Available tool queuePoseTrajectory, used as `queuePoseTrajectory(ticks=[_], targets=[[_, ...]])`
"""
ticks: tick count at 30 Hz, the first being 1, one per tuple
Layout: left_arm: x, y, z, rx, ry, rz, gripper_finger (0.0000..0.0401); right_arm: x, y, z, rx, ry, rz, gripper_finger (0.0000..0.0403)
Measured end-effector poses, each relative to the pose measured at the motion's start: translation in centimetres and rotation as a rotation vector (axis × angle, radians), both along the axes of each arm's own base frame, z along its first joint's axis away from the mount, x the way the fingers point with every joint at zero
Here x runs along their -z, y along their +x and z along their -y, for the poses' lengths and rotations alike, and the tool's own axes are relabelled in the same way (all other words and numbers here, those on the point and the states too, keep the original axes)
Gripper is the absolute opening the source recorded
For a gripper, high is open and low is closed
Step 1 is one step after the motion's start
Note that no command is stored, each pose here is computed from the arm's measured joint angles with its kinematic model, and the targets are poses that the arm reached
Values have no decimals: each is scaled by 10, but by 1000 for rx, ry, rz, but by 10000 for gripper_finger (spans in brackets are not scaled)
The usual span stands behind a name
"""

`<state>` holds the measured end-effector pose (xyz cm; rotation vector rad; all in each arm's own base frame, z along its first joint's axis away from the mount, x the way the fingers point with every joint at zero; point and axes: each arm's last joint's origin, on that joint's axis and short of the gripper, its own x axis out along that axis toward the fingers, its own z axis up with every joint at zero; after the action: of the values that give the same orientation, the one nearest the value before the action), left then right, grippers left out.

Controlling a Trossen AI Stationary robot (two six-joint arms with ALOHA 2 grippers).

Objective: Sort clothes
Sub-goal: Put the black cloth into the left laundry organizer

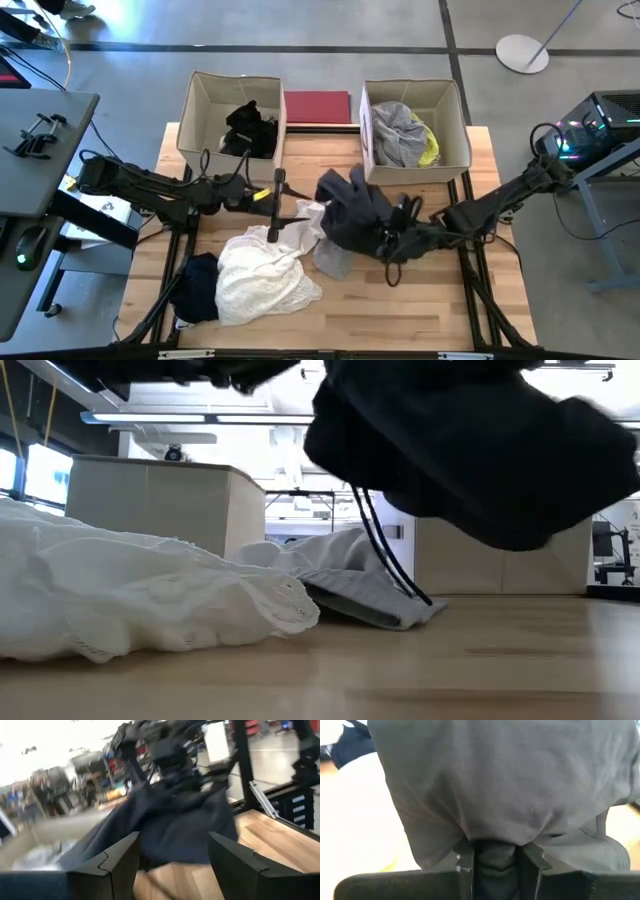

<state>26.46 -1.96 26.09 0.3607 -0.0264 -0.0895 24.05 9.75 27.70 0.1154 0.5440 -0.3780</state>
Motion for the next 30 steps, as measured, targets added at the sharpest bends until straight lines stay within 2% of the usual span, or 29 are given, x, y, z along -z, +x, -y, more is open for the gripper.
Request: queuePoseTrajectory(ticks=[3,7,9,12,16,22,25,30], targets=[[1,1,9,32,91,15,218,5,13,14,-38,-23,-51,66],[-1,7,17,78,64,38,221,26,40,32,-99,-25,-124,66],[1,12,19,122,59,22,225,35,57,38,-146,-21,-105,66],[14,23,21,132,71,-91,233,49,80,45,-229,2,-62,66],[32,39,18,63,117,-245,244,72,99,54,-266,30,-63,66],[57,56,4,-53,126,-440,263,89,107,58,-290,64,-82,66],[69,58,-4,-83,81,-544,266,88,106,56,-294,58,-87,66],[76,56,-12,-107,-18,-619,266,84,104,53,-300,34,-84,60]])
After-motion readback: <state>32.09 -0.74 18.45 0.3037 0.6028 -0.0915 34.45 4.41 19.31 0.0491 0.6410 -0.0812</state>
